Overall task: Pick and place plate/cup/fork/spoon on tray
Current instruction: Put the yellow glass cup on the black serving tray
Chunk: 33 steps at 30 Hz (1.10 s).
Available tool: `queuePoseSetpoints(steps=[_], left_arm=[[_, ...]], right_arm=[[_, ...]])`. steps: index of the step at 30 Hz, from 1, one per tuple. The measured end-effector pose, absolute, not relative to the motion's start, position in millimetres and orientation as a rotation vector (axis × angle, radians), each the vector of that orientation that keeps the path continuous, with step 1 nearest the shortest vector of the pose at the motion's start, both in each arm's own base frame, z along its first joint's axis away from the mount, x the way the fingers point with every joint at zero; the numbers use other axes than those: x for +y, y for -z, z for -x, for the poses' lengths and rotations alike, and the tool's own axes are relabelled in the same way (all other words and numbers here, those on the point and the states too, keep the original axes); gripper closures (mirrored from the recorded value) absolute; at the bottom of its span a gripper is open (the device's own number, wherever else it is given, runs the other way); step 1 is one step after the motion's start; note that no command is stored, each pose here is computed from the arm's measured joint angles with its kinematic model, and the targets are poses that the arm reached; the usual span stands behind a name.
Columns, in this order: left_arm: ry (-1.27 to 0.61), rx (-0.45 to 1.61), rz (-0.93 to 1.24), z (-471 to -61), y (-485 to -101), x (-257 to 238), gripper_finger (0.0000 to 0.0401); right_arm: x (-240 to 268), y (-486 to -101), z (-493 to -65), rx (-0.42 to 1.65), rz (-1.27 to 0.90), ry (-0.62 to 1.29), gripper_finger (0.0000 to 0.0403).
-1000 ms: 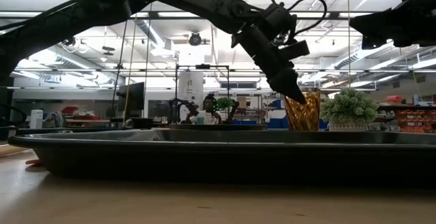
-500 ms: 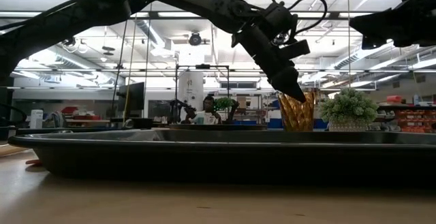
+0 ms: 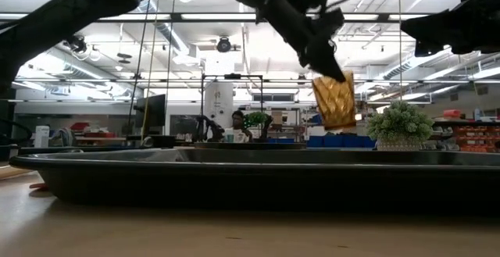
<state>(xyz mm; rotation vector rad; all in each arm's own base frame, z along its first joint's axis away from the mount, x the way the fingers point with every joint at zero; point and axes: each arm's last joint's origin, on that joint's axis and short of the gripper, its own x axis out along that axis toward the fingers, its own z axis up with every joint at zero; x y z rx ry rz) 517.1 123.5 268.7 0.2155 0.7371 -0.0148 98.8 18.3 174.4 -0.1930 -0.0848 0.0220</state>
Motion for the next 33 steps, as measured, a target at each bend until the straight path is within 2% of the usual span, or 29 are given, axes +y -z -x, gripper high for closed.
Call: queuePoseSetpoints(steps=[7,14,17,22,33], left_arm=[[0.277,0.684,0.01,-516,-281,94,0.0382],[0.355,0.675,-0.049,-523,-281,48,0.0372],[0.354,0.664,-0.08,-526,-282,30,0.0377],[0.288,0.706,-0.155,-534,-262,10,0.0373],[0.277,0.728,-0.168,-544,-237,1,0.0374]], right_arm=[[18,-175,-99,-0.09,0.192,-0.022,0.0357],[18,-175,-99,-0.091,0.191,-0.021,0.0357],[18,-175,-99,-0.091,0.192,-0.021,0.0357],[18,-175,-99,-0.09,0.192,-0.019,0.0357],[18,-177,-99,-0.107,0.187,-0.019,0.0357]])
